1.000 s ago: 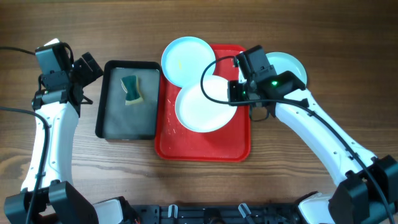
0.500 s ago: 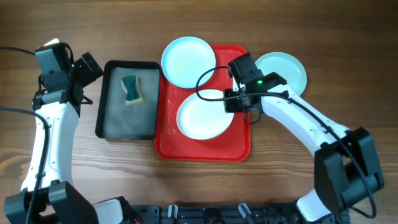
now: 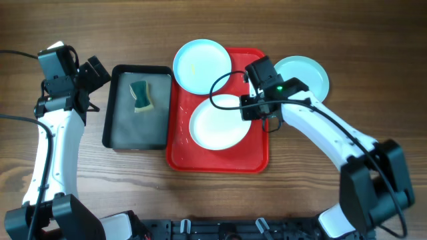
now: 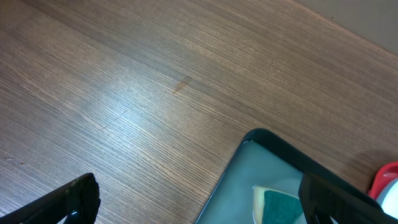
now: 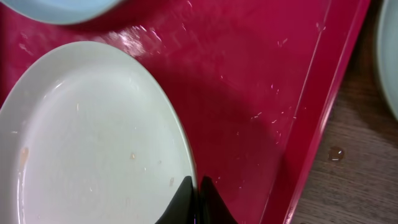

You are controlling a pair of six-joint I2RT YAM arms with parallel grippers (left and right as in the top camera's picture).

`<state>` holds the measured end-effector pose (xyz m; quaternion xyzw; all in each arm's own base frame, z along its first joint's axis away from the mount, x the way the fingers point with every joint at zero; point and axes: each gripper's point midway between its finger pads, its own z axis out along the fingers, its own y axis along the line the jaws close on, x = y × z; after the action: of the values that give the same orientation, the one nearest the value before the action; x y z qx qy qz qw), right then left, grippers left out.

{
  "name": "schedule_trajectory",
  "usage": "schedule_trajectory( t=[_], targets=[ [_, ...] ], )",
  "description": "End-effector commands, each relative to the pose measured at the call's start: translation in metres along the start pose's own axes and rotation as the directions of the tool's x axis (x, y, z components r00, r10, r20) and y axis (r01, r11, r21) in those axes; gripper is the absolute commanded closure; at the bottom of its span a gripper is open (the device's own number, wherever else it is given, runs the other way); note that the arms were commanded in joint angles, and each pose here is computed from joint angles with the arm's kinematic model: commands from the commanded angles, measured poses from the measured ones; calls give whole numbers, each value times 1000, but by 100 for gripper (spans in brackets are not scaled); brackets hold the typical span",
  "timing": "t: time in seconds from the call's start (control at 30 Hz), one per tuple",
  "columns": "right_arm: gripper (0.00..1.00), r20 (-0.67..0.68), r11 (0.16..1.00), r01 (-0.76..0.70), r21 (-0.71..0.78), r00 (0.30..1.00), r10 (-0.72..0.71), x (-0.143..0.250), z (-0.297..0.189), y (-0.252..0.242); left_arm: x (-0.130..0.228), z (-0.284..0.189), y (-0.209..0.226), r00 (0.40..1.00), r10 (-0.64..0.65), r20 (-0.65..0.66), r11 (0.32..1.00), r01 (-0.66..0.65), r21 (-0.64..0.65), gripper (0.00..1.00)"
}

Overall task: Clean dirty plates on tray and stack at the side
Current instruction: 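Carry the white plate right and stack it on the light-blue plate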

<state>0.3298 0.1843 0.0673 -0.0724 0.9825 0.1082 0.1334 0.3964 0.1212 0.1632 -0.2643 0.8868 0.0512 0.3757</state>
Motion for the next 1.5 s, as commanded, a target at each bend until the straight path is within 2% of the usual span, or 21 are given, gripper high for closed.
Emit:
schedule_trajectory(
  t=[0.0, 0.17, 0.4, 0.5, 0.67, 0.83, 1.07, 1.3, 1.47],
  targets=[
    [96, 101, 1000, 26, 4, 994, -27, -20, -28, 2, -1, -1, 1, 1000, -10, 4, 1000, 10, -5, 0],
    [96, 134, 995, 61, 82, 988, -72, -30, -30, -18, -1, -1, 1, 1000, -10, 4, 1000, 10, -5, 0],
    [96, 198, 994, -106, 22, 975, 100, -56, -40, -65, -1, -1, 1, 1000, -10, 4, 1000, 10, -5, 0],
    [96, 231, 977, -211, 27, 952, 199, -64, -47, -97, -1, -1, 1, 1000, -10, 4, 1000, 10, -5, 0],
    [96, 324, 952, -304, 35, 905, 277, -83, -60, -143, -1, -1, 1, 1000, -10, 4, 1000, 10, -5, 0],
    [96, 414, 886, -446, 125, 835, 362, -87, -73, -195, -1, -1, 1, 1000, -10, 4, 1000, 10, -5, 0],
    [96, 501, 769, -578, 273, 768, 399, -77, -88, -243, -1, -1, 1, 1000, -10, 4, 1000, 10, -5, 0],
    [96, 498, 743, -588, 319, 771, 397, -74, -79, -254, -1, -1, 1, 1000, -10, 4, 1000, 10, -5, 0],
    [96, 429, 740, -574, 352, 801, 417, -65, -44, -260, -1, -1, 1, 1000, -10, 4, 1000, 10, -5, 0]
  ],
)
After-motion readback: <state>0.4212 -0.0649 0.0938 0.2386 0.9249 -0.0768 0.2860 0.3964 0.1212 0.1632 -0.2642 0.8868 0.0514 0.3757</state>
